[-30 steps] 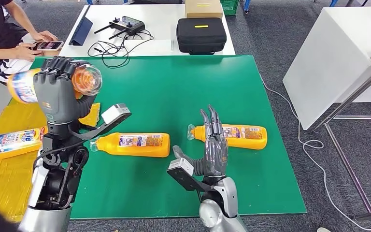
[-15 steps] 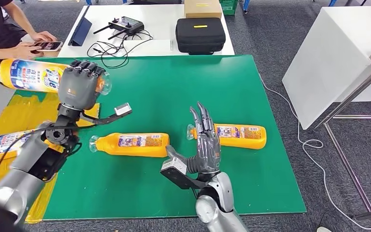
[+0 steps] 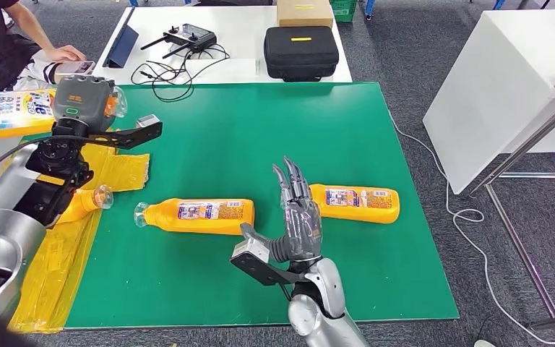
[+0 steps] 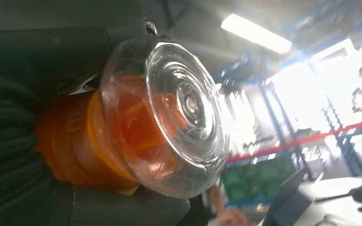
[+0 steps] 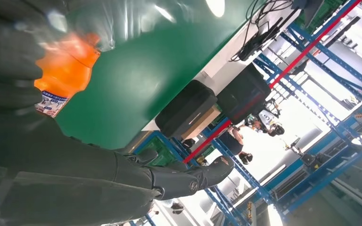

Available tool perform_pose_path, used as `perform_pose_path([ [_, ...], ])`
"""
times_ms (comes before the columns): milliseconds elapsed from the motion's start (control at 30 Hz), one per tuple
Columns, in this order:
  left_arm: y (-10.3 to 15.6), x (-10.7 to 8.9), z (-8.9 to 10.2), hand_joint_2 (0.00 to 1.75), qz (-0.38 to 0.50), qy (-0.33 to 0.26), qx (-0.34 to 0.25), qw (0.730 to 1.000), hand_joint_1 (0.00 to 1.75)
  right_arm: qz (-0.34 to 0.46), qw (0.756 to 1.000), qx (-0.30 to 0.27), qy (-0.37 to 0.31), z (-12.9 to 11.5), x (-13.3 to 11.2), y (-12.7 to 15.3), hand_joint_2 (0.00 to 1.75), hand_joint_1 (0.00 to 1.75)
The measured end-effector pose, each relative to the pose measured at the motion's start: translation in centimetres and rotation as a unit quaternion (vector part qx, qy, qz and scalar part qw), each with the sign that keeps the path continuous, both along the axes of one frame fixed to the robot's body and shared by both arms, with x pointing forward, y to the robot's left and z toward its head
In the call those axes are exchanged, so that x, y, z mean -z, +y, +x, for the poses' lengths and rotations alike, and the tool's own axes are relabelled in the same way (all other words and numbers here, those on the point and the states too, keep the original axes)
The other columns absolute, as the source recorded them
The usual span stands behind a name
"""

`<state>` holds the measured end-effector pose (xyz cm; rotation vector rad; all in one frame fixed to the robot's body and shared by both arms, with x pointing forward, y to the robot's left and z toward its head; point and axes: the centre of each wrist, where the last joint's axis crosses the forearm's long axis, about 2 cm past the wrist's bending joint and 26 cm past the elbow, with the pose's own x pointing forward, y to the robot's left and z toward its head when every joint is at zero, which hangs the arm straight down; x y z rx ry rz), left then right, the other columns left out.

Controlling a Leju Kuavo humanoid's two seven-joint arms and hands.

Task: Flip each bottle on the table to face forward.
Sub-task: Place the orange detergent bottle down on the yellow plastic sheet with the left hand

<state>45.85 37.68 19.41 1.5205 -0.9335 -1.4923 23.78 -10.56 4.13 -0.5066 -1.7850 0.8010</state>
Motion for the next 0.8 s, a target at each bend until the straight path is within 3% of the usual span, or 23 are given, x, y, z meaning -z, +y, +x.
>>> perform_pose_path([
  [33,0.0,-0.1,0.1,1.75,-0.006,0.007,-0.007,1.0,1.69,-0.001,1.0,-0.001,0.0,0.0,0.0,0.0,1.75,0.0],
  [167,0.0,-0.4,0.4,1.75,-0.031,0.029,-0.026,0.999,0.06,-0.003,1.0,-0.004,0.001,0.1,0.0,0.2,1.75,0.0],
  [600,-0.1,-0.7,0.6,1.75,-0.061,0.055,-0.039,0.996,0.0,-0.007,1.0,-0.006,0.007,0.1,0.0,0.2,1.75,0.0],
  [733,-1.1,-0.9,0.8,1.75,-0.088,0.059,-0.033,0.994,0.0,-0.046,0.998,-0.02,0.035,0.2,0.1,0.5,1.75,0.0],
  [800,-1.6,-1.0,0.9,0.87,-0.103,0.059,-0.024,0.993,0.0,-0.08,0.995,-0.026,0.057,0.2,0.3,0.8,1.75,0.0],
])
